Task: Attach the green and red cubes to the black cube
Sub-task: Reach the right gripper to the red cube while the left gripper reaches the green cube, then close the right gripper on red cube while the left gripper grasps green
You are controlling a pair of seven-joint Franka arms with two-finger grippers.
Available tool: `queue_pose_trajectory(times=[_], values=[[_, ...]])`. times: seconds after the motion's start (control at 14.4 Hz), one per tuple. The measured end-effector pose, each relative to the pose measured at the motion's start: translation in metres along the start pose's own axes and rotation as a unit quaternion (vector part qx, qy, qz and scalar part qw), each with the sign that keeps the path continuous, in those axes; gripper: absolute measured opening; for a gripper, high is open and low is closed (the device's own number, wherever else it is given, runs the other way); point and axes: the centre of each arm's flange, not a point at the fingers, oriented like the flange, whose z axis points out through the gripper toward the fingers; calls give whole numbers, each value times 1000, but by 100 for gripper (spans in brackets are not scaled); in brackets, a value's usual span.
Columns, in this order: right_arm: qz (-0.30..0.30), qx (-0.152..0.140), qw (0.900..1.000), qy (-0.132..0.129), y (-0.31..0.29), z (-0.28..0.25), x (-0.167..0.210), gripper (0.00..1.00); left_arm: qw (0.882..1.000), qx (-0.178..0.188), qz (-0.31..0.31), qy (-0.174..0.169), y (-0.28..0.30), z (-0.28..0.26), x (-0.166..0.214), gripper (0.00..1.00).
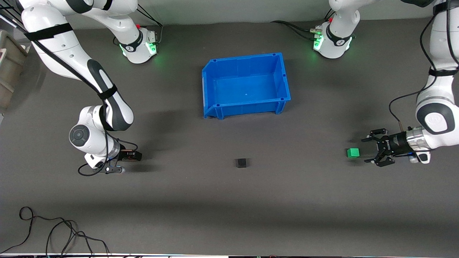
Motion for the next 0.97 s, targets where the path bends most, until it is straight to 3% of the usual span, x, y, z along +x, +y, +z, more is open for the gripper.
queue_pose_trajectory(times=[0.28, 0.83, 0.9, 0.97], values=[[1, 0, 1000, 1, 0, 0, 0, 75, 1000, -9, -5, -5, -6, 19, 13, 100], [1, 0, 1000, 2, 0, 0, 1, 59, 1000, -11, -12, -4, -6, 41, 13, 100], [1, 0, 1000, 2, 0, 0, 0, 59, 1000, -14, -15, -4, -6, 41, 14, 93], [1, 0, 1000, 2, 0, 0, 1, 52, 1000, -17, -18, -5, -6, 41, 14, 83]])
